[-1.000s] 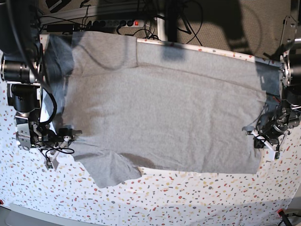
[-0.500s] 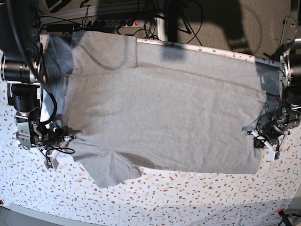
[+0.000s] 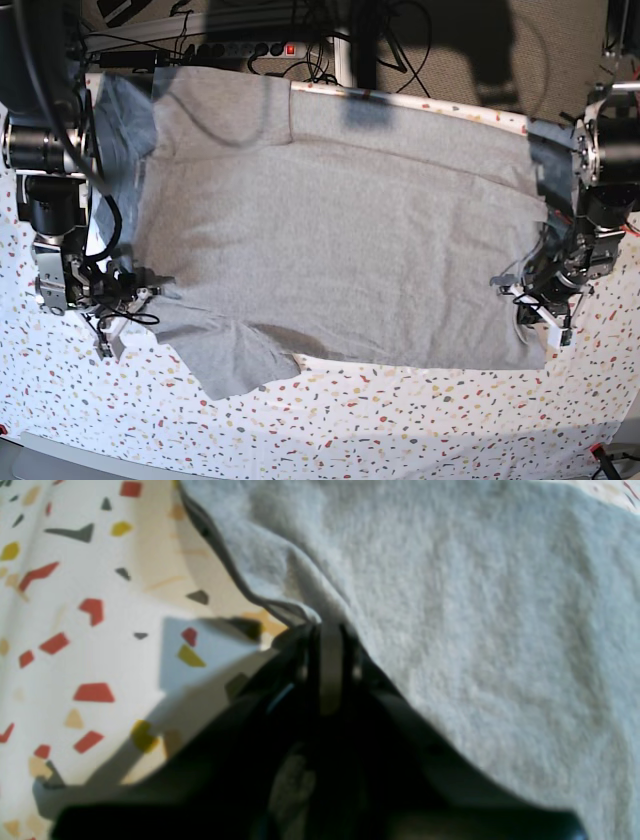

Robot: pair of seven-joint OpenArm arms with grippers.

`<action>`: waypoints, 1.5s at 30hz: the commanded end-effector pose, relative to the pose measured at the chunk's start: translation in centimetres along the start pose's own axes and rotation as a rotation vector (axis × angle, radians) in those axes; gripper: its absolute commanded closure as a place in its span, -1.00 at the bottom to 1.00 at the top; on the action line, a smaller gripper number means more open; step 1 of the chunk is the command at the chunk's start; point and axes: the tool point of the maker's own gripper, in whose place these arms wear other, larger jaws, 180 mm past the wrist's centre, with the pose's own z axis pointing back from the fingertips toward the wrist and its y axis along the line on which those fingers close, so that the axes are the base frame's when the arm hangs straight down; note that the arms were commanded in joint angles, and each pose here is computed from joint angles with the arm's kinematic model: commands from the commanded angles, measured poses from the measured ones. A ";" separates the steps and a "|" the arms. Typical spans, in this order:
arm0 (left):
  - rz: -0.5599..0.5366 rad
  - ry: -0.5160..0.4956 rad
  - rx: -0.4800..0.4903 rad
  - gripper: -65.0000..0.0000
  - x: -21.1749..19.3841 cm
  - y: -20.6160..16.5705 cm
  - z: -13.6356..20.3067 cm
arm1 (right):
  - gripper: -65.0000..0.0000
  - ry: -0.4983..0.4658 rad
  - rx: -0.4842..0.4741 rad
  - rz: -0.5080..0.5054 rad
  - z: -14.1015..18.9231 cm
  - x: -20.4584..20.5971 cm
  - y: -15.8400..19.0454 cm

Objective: Fold the T-shirt properly
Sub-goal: 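Lift the side edges and fold them over toward the collar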

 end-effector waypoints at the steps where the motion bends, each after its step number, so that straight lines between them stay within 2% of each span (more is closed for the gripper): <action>1: -0.010 -0.053 0.014 1.00 3.1 1.1 0.2 | 1.00 -0.084 -0.007 0.009 1.2 3.8 -1.1; 5: 0.054 -0.085 0.055 1.00 4.3 3.3 1.1 | 1.00 -0.111 0.070 0.065 2.0 5.6 0.1; 8: 0.064 -0.084 0.063 1.00 4.4 4.1 1.5 | 1.00 -0.115 0.074 0.087 2.4 6.1 0.1; 14: 0.067 -0.092 -0.024 1.00 4.8 3.0 1.8 | 1.00 -0.103 0.090 0.107 3.3 7.0 0.5; 20: 0.080 -0.106 -0.046 1.00 5.2 3.6 2.4 | 1.00 -0.150 0.136 0.077 5.2 9.3 1.2; 22: 0.102 -0.125 -0.065 1.00 5.6 3.9 2.9 | 1.00 -0.152 0.146 0.095 5.7 9.4 1.8; 28: 0.104 -0.118 -0.045 1.00 5.6 5.1 3.5 | 1.00 -0.188 0.176 0.199 7.5 8.4 4.5; 31: 0.105 -0.118 -0.045 1.00 5.5 5.0 3.5 | 1.00 -0.235 0.183 0.228 8.8 7.8 5.9; 36: 0.104 -0.108 -0.034 1.00 4.9 5.6 3.8 | 1.00 -0.313 0.144 0.213 11.6 7.0 5.5; 39: 0.097 -0.105 -0.029 1.00 4.6 6.0 4.1 | 1.00 -0.334 0.167 0.151 12.5 5.9 5.2; 45: 0.060 -0.122 -0.041 1.00 5.8 5.7 4.1 | 1.00 -0.316 0.181 0.096 12.4 3.5 4.7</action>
